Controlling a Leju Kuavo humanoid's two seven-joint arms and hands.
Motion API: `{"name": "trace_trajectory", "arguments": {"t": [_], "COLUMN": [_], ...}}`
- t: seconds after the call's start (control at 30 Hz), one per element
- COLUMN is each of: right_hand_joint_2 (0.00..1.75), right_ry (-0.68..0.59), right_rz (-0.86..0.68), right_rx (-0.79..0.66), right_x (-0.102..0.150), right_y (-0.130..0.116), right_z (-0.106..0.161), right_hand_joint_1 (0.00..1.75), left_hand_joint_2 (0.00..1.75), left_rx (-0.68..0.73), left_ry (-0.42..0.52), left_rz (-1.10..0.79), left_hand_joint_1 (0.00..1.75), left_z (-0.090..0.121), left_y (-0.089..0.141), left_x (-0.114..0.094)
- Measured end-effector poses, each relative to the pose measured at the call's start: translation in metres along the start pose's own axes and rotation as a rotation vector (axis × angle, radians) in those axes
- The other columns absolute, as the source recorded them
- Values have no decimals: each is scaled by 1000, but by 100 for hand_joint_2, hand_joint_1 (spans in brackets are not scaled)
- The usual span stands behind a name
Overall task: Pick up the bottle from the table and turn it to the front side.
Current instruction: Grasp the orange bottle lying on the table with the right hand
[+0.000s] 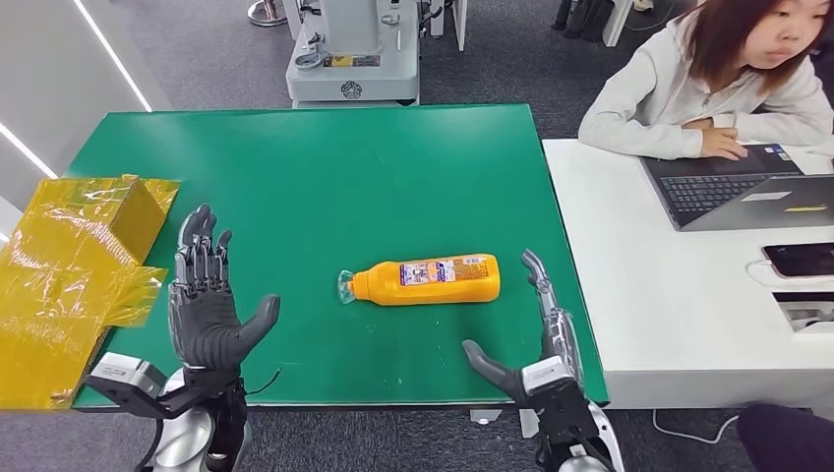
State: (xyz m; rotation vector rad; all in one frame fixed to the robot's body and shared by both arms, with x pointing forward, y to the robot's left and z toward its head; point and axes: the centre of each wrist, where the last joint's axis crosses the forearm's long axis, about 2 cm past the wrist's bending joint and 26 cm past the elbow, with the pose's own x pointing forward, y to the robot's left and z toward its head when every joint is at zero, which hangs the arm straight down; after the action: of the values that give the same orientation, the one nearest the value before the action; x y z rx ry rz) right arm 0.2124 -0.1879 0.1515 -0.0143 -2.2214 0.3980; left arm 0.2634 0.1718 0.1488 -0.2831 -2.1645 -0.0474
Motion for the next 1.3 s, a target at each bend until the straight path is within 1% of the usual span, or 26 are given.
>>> {"name": "trace_trajectory", "arguments": {"t": [0.1, 0.23, 0.37, 0.5, 0.63, 0.8, 0.9, 1.07, 1.2, 1.3], "right_hand_joint_2": [175, 175, 175, 175, 175, 175, 175, 175, 175, 175], "right_ry": [-7, -9, 10, 63, 122, 165, 192, 268, 316, 339], "right_rz": [56, 147, 219, 260, 318, 432, 474, 522, 520, 502], "right_rx": [25, 62, 110, 193, 291, 425, 497, 641, 745, 790], "right_x": [-7, -18, -27, -41, -59, -76, -86, -100, -106, -110], "right_y": [-6, -20, -34, -46, -54, -57, -56, -57, -59, -61], "right_z": [-16, -39, -59, -81, -113, -151, -164, -178, -187, -190], "right_hand_joint_1": [0, 0, 0, 0, 0, 0, 0, 0, 0, 0], "left_hand_joint_2": [175, 175, 175, 175, 175, 175, 175, 175, 175, 175], "left_rx": [-11, -40, -73, -91, -110, -130, -132, -125, -119, -117], "left_ry": [-6, -7, -4, -4, -4, -8, -5, 7, 18, 23], "left_rz": [1, 13, 26, 35, 46, 52, 50, 48, 44, 43], "left_hand_joint_1": [0, 0, 0, 0, 0, 0, 0, 0, 0, 0], "left_z": [-3, -4, -7, -13, -18, -28, -32, -35, -34, -32], "left_y": [-1, -4, -8, -9, -11, -12, -12, -10, -8, -7], "left_x": [0, -2, -6, -9, -11, -12, -13, -17, -19, -20]}}
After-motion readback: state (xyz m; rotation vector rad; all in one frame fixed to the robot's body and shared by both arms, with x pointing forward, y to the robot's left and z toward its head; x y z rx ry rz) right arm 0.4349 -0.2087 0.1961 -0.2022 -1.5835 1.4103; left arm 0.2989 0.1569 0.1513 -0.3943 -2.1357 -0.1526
